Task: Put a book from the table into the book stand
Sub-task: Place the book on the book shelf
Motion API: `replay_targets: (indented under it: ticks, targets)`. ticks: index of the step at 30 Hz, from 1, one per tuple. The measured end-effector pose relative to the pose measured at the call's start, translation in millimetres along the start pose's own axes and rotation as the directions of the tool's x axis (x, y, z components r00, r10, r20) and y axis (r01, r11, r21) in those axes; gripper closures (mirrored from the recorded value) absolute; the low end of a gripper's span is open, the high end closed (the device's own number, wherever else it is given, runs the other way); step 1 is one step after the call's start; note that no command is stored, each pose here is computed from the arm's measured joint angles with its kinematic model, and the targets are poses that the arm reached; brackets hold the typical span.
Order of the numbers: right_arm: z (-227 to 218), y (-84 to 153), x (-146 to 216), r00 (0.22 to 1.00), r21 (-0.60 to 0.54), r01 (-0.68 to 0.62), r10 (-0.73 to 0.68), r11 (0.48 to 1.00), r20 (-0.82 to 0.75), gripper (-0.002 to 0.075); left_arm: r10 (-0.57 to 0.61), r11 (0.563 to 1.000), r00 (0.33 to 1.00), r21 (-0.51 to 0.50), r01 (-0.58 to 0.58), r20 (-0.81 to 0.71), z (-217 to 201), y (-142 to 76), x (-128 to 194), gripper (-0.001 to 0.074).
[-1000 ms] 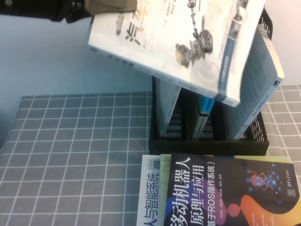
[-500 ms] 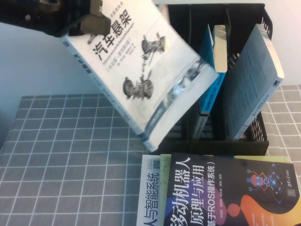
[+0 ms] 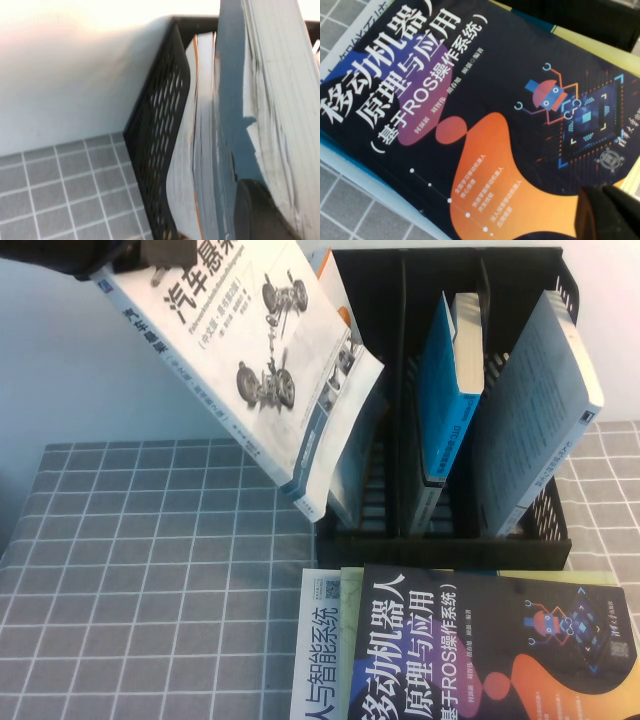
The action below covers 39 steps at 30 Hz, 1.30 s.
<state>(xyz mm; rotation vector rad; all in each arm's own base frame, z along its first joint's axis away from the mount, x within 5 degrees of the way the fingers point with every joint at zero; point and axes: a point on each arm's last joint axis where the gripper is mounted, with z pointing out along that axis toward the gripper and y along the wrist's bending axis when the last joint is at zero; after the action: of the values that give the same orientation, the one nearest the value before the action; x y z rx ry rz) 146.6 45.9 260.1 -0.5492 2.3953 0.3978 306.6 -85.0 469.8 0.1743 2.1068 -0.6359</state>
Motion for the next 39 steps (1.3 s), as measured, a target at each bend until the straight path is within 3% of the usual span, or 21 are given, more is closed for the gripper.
replay_targets:
  ticks: [7,17,23,31,39]
  targets:
    - [0,1,1,1.0,-0.009,0.0,0.0,1.0,-0.012,0.0729,0.006,1.0,0.999,0.003,-0.006,0.043,22,-1,-3,0.0622]
    - [0,3,3,0.999,-0.029,-0.003,0.002,1.0,-0.038,0.0729,0.182,0.981,0.979,-0.081,-0.174,0.097,77,-36,8,0.0622]
    - [0,3,3,0.999,-0.029,-0.003,0.002,1.0,-0.038,0.0729,0.207,0.97,0.976,-0.141,-0.198,0.058,104,-53,24,0.0622]
    - [0,3,3,0.999,-0.029,-0.003,0.002,1.0,-0.038,0.0729,0.267,0.96,0.962,-0.098,-0.261,0.055,122,-81,39,0.0623]
    - [0,3,3,0.999,-0.029,-0.003,0.002,1.0,-0.038,0.0729,0.253,0.962,0.968,-0.102,-0.252,-0.006,160,-73,57,0.0624]
